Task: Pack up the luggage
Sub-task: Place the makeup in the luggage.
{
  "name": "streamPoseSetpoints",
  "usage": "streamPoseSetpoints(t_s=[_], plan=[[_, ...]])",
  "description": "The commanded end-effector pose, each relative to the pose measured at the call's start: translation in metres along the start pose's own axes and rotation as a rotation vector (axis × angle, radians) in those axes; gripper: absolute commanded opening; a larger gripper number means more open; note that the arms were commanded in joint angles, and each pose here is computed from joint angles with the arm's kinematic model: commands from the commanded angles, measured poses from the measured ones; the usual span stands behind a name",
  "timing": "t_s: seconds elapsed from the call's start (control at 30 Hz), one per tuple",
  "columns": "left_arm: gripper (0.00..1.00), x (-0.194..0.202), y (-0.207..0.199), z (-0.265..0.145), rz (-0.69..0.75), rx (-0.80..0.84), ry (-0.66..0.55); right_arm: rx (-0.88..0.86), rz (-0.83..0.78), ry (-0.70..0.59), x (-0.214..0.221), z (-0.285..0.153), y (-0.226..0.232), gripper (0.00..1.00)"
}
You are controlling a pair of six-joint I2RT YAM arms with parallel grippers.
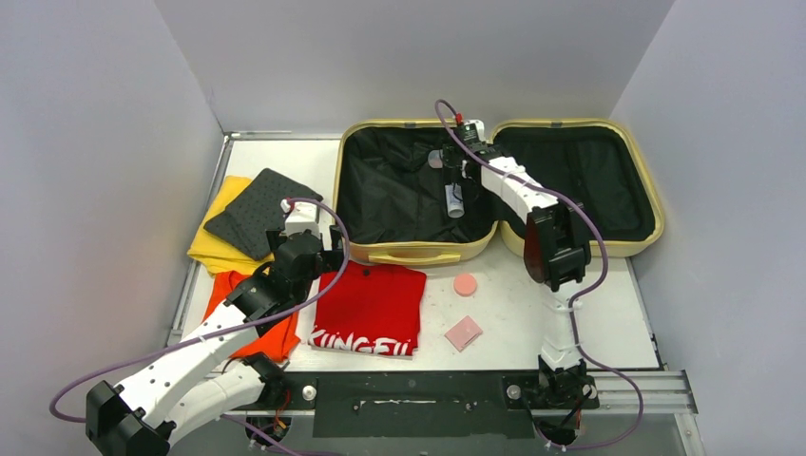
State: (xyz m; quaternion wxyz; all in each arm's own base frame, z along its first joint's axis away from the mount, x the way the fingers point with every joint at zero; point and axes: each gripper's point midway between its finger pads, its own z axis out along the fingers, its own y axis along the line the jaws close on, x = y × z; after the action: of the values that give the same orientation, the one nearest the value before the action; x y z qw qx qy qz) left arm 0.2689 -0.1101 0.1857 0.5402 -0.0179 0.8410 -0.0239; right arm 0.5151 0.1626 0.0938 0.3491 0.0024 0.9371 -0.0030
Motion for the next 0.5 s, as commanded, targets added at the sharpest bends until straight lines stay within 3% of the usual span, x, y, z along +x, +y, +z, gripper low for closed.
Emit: streamPoseSetpoints(t_s=[0.0, 0.23, 0.47], plan=[[0.93, -0.022, -0.01, -0.003, -0.033, 0.03, -0.051, -0.035, -0.026, -0.225, -0.065, -0.034, 0.028, 0.65], [0.93, -0.02, -0.006, -0.003, -0.023, 0.007, -0.045, -0.037, 0.051, -0.296, -0.101, -0.008, 0.041, 0.74], [0.93, -0.019, -0.005, 0.0, -0.014, -0.003, -0.041, -0.02, 0.103, -0.289, -0.101, 0.025, 0.049, 0.74]])
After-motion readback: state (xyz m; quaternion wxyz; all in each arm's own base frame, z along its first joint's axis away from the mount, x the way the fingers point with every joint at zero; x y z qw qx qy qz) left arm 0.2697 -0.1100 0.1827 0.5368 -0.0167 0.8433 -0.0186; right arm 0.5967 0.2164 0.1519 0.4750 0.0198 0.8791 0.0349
